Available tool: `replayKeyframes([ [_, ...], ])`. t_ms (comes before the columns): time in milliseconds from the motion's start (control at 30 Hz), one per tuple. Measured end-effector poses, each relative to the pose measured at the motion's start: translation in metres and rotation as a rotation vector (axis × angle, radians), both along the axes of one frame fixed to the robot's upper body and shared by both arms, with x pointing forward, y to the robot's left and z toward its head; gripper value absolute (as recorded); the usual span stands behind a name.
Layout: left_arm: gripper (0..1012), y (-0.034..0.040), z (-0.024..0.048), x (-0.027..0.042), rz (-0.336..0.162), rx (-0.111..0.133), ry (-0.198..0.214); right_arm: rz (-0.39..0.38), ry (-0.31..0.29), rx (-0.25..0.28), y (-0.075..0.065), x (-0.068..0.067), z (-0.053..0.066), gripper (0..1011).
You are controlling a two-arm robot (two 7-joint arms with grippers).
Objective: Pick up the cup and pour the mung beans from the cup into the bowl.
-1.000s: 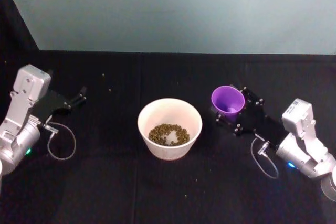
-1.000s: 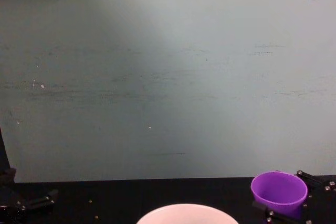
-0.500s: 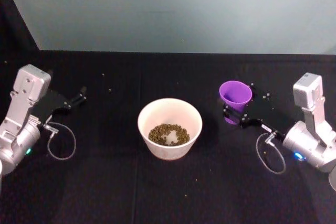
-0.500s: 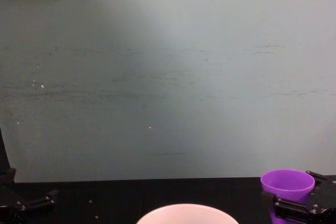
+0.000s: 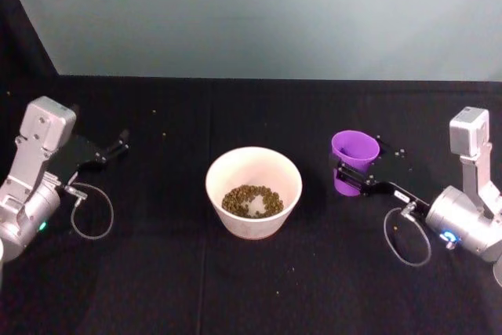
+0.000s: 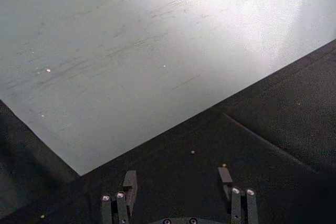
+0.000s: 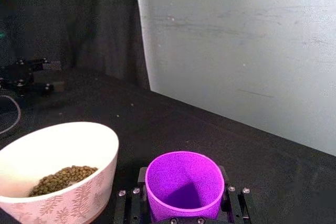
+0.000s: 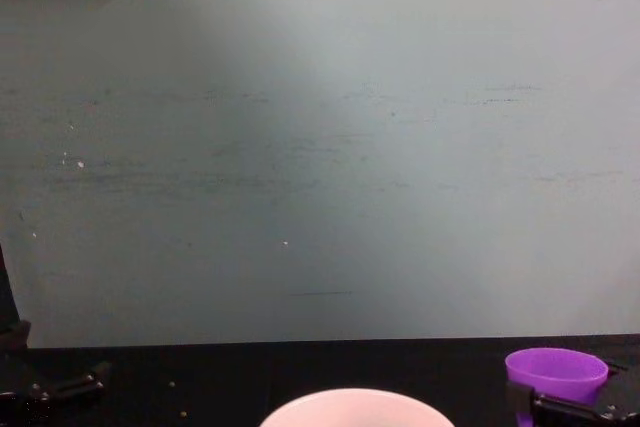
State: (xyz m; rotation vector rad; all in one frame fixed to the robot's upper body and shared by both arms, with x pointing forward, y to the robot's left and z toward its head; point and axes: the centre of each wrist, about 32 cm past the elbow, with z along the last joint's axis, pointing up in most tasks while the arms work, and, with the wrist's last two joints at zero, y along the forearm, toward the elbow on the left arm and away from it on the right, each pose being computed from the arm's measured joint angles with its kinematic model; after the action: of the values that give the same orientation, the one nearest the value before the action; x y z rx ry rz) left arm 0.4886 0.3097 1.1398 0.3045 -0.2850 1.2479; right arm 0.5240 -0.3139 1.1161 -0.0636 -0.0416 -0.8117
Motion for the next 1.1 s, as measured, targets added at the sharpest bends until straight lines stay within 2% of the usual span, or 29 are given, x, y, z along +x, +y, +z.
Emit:
replayKeyframes([
  [200, 1000, 0.0, 0.0, 0.0, 0.0, 0.0, 0.0, 0.02, -0.016, 0.008, 0.001, 0.0, -0.008, 750],
  [400, 1000, 0.0, 0.0, 0.0, 0.0, 0.0, 0.0, 0.016, -0.039, -0.03, 0.004, -0.002, -0.011, 750],
  [967, 1000, 0.0, 0.0, 0.0, 0.0, 0.0, 0.0, 0.019, -0.036, -0.031, 0.008, -0.003, -0.013, 750],
  [1067, 1000, 0.0, 0.0, 0.0, 0.0, 0.0, 0.0, 0.019, -0.037, -0.032, 0.008, -0.003, -0.013, 807],
  [1100, 1000, 0.0, 0.0, 0.0, 0.0, 0.0, 0.0, 0.019, -0.037, -0.032, 0.008, -0.003, -0.013, 854],
])
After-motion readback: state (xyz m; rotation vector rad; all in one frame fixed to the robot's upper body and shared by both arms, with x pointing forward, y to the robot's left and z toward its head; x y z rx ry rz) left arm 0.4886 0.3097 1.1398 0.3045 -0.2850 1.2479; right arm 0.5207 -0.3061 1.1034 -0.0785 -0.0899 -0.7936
